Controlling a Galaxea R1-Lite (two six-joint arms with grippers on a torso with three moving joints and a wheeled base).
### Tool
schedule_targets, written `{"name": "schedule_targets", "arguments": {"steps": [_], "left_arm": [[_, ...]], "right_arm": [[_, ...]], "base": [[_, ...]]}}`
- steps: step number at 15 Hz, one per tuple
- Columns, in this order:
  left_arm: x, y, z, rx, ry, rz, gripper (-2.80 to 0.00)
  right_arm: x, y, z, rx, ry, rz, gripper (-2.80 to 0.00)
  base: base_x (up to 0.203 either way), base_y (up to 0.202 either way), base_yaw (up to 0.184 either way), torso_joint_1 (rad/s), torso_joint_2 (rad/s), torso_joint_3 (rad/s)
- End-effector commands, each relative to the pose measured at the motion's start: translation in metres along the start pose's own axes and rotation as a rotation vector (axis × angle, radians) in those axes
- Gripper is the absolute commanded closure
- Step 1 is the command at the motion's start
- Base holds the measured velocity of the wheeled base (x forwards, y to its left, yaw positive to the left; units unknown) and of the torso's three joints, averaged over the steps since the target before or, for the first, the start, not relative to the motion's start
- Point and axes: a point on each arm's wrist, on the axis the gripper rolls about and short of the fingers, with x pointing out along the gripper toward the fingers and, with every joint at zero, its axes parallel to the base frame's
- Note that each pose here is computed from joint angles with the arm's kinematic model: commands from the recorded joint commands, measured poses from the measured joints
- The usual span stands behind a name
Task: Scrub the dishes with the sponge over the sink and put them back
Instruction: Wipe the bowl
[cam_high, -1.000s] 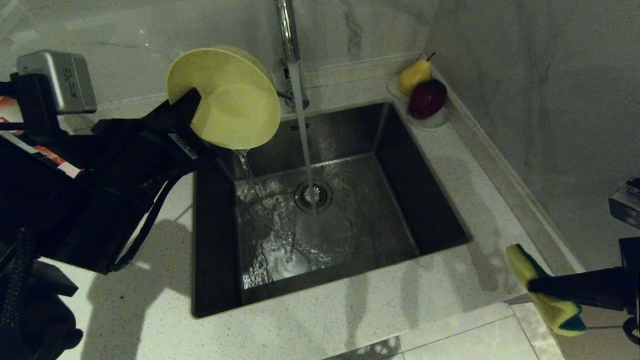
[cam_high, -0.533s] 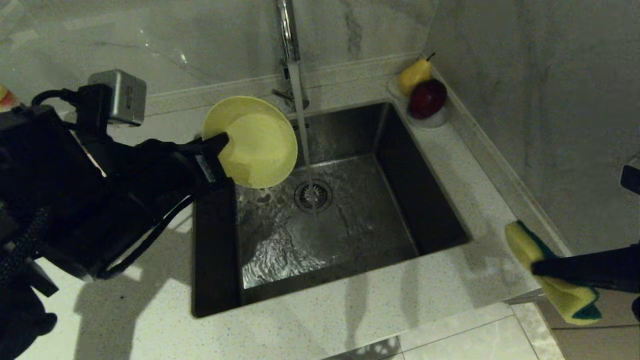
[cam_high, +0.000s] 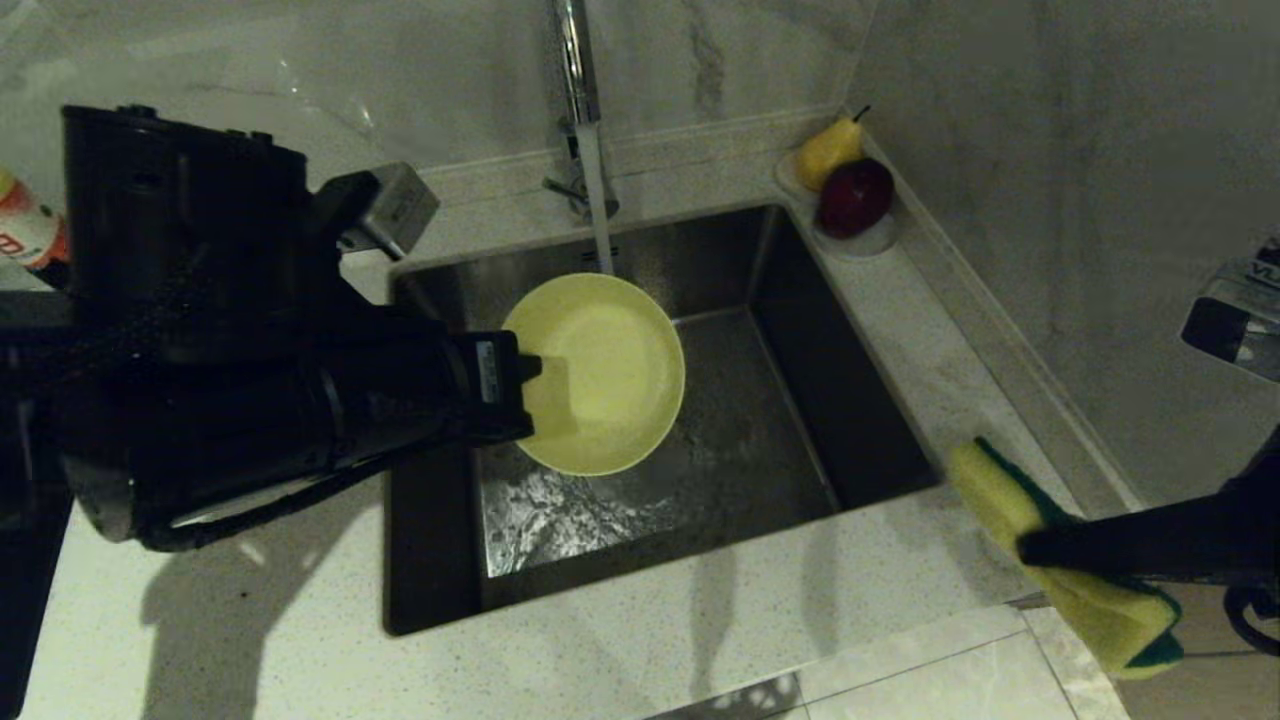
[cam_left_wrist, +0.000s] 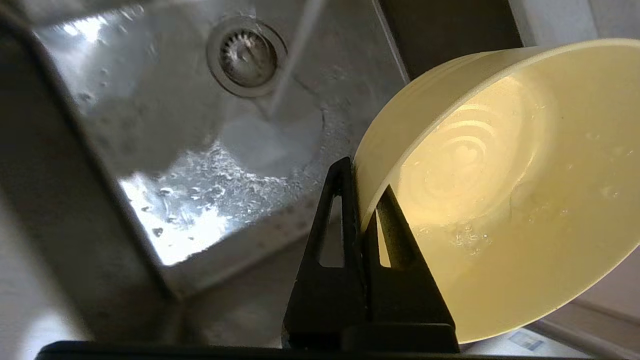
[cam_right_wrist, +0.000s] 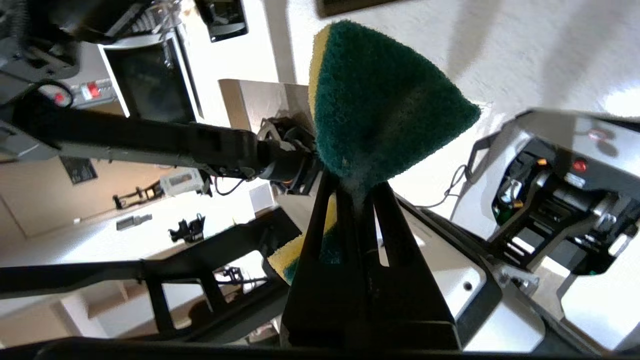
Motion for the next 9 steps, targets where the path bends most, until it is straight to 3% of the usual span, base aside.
{"name": "schedule_targets", "arguments": {"steps": [1, 4, 9], "left_arm": [[0.031, -0.016, -0.011, -0.014, 0.046, 0.041, 0.0], [0.055, -0.032, -0.002, -0.099, -0.004, 0.099, 0.0], [0.079, -0.059, -0.007, -0.104, -0.072, 0.124, 0.0]], "right_arm": [[0.01, 0.005, 0.011, -0.008, 0.015, 0.009, 0.0], [0.02, 0.014, 0.028, -0.026, 0.017, 0.025, 0.0], [0.059, 0.015, 0.047, -0.014, 0.107, 0.025, 0.0]], "base": [[0.0, 0.0, 0.0, 0.0, 0.0, 0.0], [0.0, 0.0, 0.0, 0.0, 0.0, 0.0], [0.0, 0.0, 0.0, 0.0, 0.0, 0.0]]}}
